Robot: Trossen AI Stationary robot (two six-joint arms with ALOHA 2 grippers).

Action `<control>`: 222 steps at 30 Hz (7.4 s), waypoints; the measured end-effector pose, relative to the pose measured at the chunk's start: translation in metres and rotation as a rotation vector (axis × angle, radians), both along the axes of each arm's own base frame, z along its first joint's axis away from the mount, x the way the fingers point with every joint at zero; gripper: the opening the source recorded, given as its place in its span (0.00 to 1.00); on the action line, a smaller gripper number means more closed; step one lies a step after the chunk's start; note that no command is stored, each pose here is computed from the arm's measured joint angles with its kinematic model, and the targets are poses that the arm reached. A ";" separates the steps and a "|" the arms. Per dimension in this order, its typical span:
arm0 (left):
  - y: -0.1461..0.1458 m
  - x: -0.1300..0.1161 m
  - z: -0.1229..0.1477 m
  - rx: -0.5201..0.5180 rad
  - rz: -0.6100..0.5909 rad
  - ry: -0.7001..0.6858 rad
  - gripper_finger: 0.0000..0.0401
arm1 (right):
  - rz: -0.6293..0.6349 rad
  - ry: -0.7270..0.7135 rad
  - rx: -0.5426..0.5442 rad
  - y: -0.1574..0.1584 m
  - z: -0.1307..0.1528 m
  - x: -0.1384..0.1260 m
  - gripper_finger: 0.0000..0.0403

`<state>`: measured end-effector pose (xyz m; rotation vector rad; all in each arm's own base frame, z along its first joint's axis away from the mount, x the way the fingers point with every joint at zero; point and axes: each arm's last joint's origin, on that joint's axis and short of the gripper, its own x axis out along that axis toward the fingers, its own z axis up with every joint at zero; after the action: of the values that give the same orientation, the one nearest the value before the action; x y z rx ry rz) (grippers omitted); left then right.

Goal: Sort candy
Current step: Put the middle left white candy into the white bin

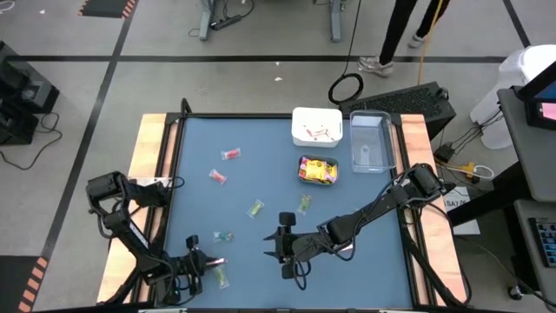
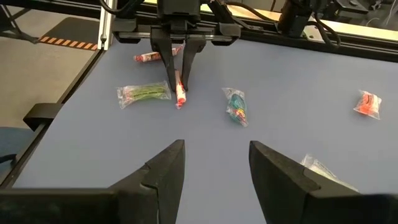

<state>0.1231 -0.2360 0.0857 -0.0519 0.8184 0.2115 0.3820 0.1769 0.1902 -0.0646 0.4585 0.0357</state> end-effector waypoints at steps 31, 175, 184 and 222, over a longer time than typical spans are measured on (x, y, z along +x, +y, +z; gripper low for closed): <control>0.057 0.096 0.114 0.001 -0.186 -0.281 0.14 | 0.057 -0.109 -0.310 -0.013 0.010 0.010 0.60; 0.065 0.097 0.115 0.042 -0.069 -0.358 0.65 | 0.271 -0.647 -0.810 -0.095 0.031 -0.101 0.10; 0.065 0.097 0.115 0.042 -0.068 -0.357 0.65 | 0.263 -0.647 -0.751 -0.095 0.031 -0.101 0.10; 0.066 0.096 0.114 0.041 -0.065 -0.353 0.65 | -0.151 -0.768 0.181 -0.119 0.047 -0.101 0.10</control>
<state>0.2195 -0.1703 0.1998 -0.0232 0.4637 0.1517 0.2813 0.0580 0.2372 0.1337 -0.3091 -0.0947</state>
